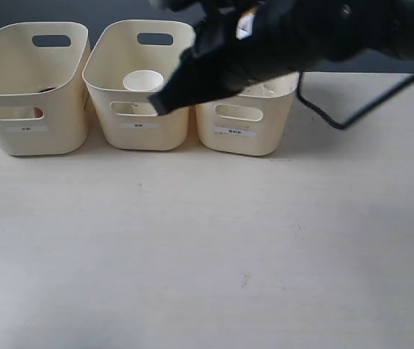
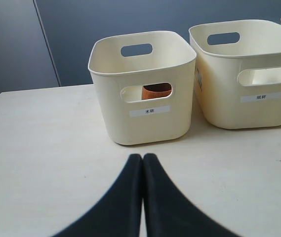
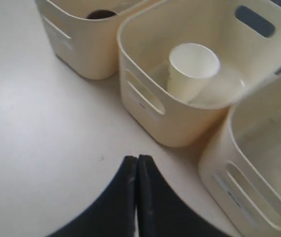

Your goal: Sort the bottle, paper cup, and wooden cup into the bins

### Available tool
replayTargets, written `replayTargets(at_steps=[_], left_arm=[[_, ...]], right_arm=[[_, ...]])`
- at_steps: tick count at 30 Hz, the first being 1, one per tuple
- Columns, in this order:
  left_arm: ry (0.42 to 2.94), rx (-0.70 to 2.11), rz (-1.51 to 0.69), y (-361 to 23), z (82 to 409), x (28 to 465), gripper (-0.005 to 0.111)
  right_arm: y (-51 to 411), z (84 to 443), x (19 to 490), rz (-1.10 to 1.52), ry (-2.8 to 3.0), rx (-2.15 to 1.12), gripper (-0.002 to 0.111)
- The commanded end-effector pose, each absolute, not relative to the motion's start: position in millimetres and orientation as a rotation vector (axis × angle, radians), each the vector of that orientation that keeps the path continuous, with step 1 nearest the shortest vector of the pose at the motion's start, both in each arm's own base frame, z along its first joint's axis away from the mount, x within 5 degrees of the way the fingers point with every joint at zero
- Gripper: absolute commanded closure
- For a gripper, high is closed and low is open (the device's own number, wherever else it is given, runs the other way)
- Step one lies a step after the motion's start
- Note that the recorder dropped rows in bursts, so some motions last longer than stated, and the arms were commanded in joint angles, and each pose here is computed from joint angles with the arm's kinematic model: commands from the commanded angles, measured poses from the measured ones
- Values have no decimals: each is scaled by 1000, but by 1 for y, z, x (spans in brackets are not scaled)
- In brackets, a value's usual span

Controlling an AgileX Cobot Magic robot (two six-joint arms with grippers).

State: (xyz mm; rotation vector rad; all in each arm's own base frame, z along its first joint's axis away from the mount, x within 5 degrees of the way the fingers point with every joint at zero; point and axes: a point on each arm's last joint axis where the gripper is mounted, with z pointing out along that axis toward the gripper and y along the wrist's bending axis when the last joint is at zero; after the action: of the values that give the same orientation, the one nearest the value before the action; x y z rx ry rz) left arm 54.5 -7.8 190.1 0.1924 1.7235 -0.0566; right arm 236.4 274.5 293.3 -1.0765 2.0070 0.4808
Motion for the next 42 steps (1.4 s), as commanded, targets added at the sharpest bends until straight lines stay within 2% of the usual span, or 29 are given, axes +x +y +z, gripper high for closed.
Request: replayTargets(at_steps=[1,3,7,17,26,30,37,42], left_arm=[[1712,193,-60,-8,192,55,107],[1712,193,-60,-8,192,55,107],[1712,193,-60,-8,192,55,107],[1712,193,-60,-8,192,55,107],[1712,193,-60,-8,192,55,107],[1712,193,-60,-8,192,55,107],[1712,193,-60,-8,192,55,107],[1712,193,-60,-8,192,55,107]], right_arm=[[221,277,235,450,2011,-863,109],[187,263,228,425,2018,-719,109],[131,258,200,369,1943,-536,109],[44,248,123,264,1782,-267,109],[12,232,75,133,1688,-105,109],[12,232,60,137,1650,-113,109],[11,231,54,135,1612,-119,109],[6,206,55,82,1601,-66,109]])
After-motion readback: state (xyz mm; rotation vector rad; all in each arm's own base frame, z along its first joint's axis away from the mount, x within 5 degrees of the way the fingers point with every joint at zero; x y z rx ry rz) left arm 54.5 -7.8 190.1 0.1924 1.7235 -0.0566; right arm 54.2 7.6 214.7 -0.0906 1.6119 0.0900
